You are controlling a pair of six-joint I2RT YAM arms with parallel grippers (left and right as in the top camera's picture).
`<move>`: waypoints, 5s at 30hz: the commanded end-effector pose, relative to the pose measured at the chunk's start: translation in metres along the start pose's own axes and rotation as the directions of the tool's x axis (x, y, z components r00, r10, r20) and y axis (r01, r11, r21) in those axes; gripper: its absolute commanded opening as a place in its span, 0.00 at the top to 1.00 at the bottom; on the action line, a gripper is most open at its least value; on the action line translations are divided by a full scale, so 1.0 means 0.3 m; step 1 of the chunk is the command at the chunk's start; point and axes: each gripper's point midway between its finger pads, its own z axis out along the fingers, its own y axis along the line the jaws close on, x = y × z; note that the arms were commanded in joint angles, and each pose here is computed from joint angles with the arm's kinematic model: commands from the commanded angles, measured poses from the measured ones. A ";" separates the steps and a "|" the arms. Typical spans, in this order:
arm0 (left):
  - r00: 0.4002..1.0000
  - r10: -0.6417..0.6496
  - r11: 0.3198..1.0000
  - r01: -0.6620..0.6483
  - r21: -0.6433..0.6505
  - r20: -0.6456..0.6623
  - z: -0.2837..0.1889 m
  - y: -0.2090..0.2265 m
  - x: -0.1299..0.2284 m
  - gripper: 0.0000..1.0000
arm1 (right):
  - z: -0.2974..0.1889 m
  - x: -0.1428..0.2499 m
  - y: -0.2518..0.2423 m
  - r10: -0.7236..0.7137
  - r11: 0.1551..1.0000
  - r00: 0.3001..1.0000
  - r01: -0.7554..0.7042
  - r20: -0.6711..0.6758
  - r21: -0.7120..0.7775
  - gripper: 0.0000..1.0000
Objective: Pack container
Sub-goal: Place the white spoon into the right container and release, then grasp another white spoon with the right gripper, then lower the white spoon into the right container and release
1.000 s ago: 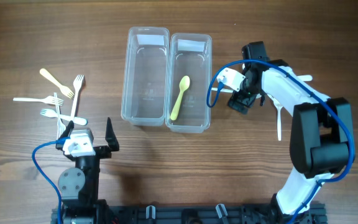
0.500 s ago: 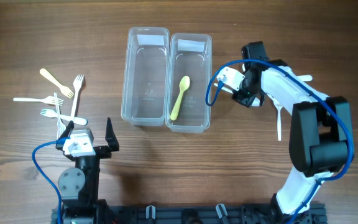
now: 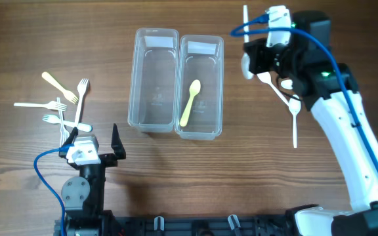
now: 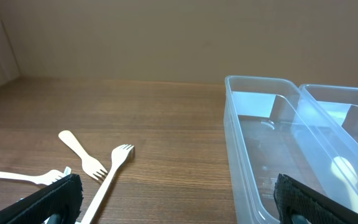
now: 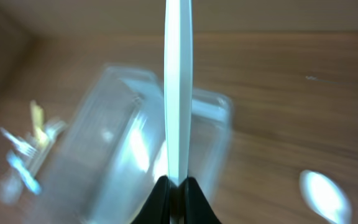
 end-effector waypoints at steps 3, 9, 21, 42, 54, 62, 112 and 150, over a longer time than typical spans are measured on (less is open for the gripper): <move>1.000 0.017 1.000 -0.017 0.018 0.000 0.001 -0.011 0.005 0.00 | 0.210 0.149 0.157 0.260 0.960 0.956 -0.271 -0.138 -0.071 0.96; 1.000 0.017 1.000 -0.017 0.018 0.000 0.001 -0.011 0.005 0.00 | 0.316 0.251 0.145 0.291 0.956 0.937 -0.292 -0.194 0.023 0.88; 1.000 0.017 1.000 -0.017 0.018 0.000 0.001 -0.011 0.005 0.00 | 0.146 0.117 0.146 0.085 0.993 0.992 -0.092 -0.092 -0.075 0.34; 1.000 0.017 1.000 -0.017 0.018 0.000 0.001 -0.011 0.005 0.00 | -0.095 0.419 -0.660 0.018 0.818 0.819 0.317 -0.573 0.479 0.44; 1.000 0.017 1.000 -0.017 0.018 0.000 0.001 -0.011 0.005 0.00 | -0.114 0.712 -0.704 0.315 0.882 0.751 -0.005 -0.581 0.472 0.57; 1.000 0.017 1.000 -0.017 0.018 0.000 0.001 -0.011 0.005 0.00 | -0.033 0.869 -0.721 0.378 0.864 0.773 -0.096 -0.510 0.495 0.53; 1.000 0.017 1.000 -0.017 0.018 0.000 0.001 -0.011 0.005 0.00 | -0.296 -0.075 0.155 -0.218 0.953 0.934 0.267 0.283 -0.145 0.46; 1.000 0.017 1.000 -0.017 0.018 0.000 0.001 -0.011 0.005 0.00 | 0.394 0.551 -0.639 -0.299 0.943 0.861 0.332 -0.410 0.009 0.95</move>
